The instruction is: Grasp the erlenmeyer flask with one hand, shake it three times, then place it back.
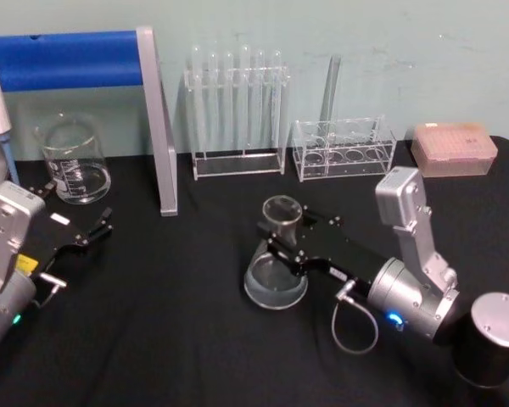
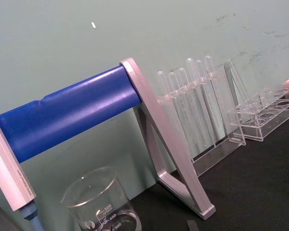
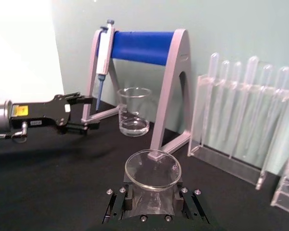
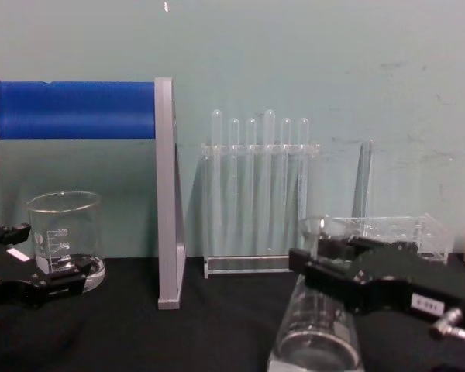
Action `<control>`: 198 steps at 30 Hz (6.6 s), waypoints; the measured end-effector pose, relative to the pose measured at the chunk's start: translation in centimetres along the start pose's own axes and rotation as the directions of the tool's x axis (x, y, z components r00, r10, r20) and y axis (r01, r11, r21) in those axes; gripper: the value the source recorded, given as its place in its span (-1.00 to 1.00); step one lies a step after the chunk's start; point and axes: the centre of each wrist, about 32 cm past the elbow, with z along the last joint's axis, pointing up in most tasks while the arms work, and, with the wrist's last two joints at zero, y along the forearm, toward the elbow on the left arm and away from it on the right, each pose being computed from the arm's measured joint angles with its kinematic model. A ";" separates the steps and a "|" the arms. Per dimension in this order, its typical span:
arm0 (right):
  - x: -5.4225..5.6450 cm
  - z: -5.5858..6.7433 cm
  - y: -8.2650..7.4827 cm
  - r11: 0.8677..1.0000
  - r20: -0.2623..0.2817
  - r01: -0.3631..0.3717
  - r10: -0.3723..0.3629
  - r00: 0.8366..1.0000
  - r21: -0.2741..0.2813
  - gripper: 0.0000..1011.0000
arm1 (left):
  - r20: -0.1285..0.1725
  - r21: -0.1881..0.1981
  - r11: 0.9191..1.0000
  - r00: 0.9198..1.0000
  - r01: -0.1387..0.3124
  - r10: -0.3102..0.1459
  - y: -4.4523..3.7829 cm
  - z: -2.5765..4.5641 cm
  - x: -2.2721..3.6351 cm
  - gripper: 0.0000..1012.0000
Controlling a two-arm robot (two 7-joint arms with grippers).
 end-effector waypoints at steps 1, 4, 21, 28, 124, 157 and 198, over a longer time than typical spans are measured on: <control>0.0 0.2 0.0 1.000 0.001 0.005 -0.005 1.000 0.000 -0.11 | 0.000 0.000 1.000 1.000 0.000 0.000 0.00 0.00 0.00 0.98; 0.1 0.9 -0.3 1.000 0.007 0.024 -0.024 1.000 0.006 -0.11 | 0.000 0.000 1.000 1.000 0.000 0.000 0.00 0.00 0.00 0.98; -0.1 2.8 -1.0 0.998 0.020 0.054 -0.054 0.998 0.022 -0.11 | 0.000 0.000 1.000 1.000 0.000 0.000 0.00 0.00 0.00 0.98; -0.1 2.8 -0.9 0.998 0.018 0.055 -0.055 0.998 0.020 -0.11 | 0.000 0.000 1.000 1.000 0.000 0.000 0.00 0.00 0.00 0.98; 2.5 2.0 -0.9 0.941 0.083 0.337 -0.336 0.938 0.003 -0.11 | 0.000 0.000 1.000 1.000 0.000 0.000 0.00 0.00 0.00 0.98; -4.7 2.3 0.7 0.999 0.065 -0.034 0.033 0.997 0.015 -0.11 | 0.000 0.000 1.000 1.000 0.000 0.000 0.00 0.00 0.00 0.98; 0.7 2.7 -1.2 0.979 0.000 0.201 -0.201 0.980 0.029 -0.11 | 0.000 0.000 1.000 1.000 0.000 0.000 0.00 0.00 0.00 0.98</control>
